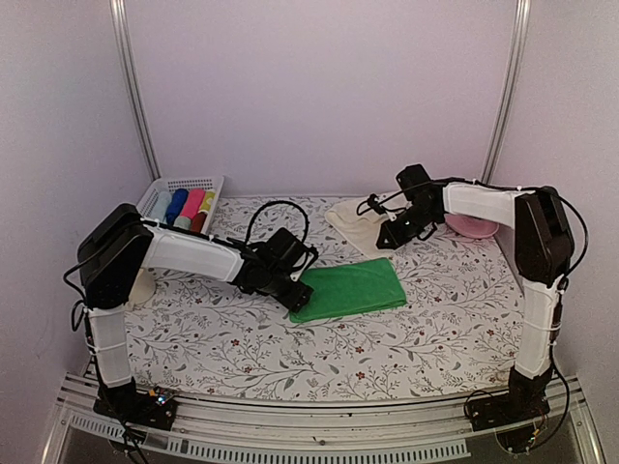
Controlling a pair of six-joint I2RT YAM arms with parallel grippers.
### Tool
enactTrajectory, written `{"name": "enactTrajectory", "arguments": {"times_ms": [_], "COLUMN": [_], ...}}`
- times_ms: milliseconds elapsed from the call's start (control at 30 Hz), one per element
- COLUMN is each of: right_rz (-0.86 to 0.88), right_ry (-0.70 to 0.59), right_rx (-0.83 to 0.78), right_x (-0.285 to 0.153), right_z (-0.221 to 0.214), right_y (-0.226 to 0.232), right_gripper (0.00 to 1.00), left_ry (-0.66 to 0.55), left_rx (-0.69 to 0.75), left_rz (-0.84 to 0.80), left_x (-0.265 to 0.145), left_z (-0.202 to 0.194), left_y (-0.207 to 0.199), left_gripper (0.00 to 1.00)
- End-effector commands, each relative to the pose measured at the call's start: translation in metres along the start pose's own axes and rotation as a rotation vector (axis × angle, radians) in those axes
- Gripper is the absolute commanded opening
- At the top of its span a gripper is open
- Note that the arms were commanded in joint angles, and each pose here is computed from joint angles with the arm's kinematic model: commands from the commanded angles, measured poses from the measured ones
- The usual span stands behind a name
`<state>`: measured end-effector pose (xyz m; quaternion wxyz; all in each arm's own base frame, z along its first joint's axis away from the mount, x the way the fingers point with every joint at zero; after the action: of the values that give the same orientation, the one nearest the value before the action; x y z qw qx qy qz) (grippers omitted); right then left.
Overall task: Roll the towels
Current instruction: Smooth out the towel at the center of the board.
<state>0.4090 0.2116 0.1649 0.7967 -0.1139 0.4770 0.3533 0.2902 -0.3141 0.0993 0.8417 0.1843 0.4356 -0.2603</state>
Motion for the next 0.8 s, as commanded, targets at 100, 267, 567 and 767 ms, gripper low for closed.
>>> {"name": "enactTrajectory", "arguments": {"times_ms": [100, 267, 567, 767], "right_rz": [0.0, -0.068, -0.108, -0.1], "right_ry": [0.067, 0.154, 0.225, 0.254], "right_rx": [0.001, 0.065, 0.136, 0.128], "right_x": [0.031, 0.052, 0.055, 0.053], "right_z": [-0.012, -0.032, -0.051, -0.055], "right_y": [0.004, -0.013, -0.034, -0.035], "right_gripper": [0.08, 0.07, 0.06, 0.08], "left_ry": [-0.018, -0.016, 0.041, 0.053], "left_rx": [0.009, 0.018, 0.044, 0.054], "left_rz": [-0.015, -0.023, -0.01, 0.065], "left_x": [-0.003, -0.003, 0.011, 0.01], "left_z": [0.001, 0.0, -0.014, -0.015], "left_y": [-0.009, -0.011, -0.012, -0.001], "left_gripper": [0.8, 0.83, 0.86, 0.92]}}
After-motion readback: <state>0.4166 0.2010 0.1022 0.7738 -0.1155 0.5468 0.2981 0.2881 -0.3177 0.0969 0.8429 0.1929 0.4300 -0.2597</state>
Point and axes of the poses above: each gripper's point midway between its finger pads, its own x axis out along the fingers, its own y axis along the line the jaws close on, z = x × y, the point moved 9 cm from there along -x, back along the fingers, and after that the axes turned 2 degrees about -x, right-handed, at the moved point
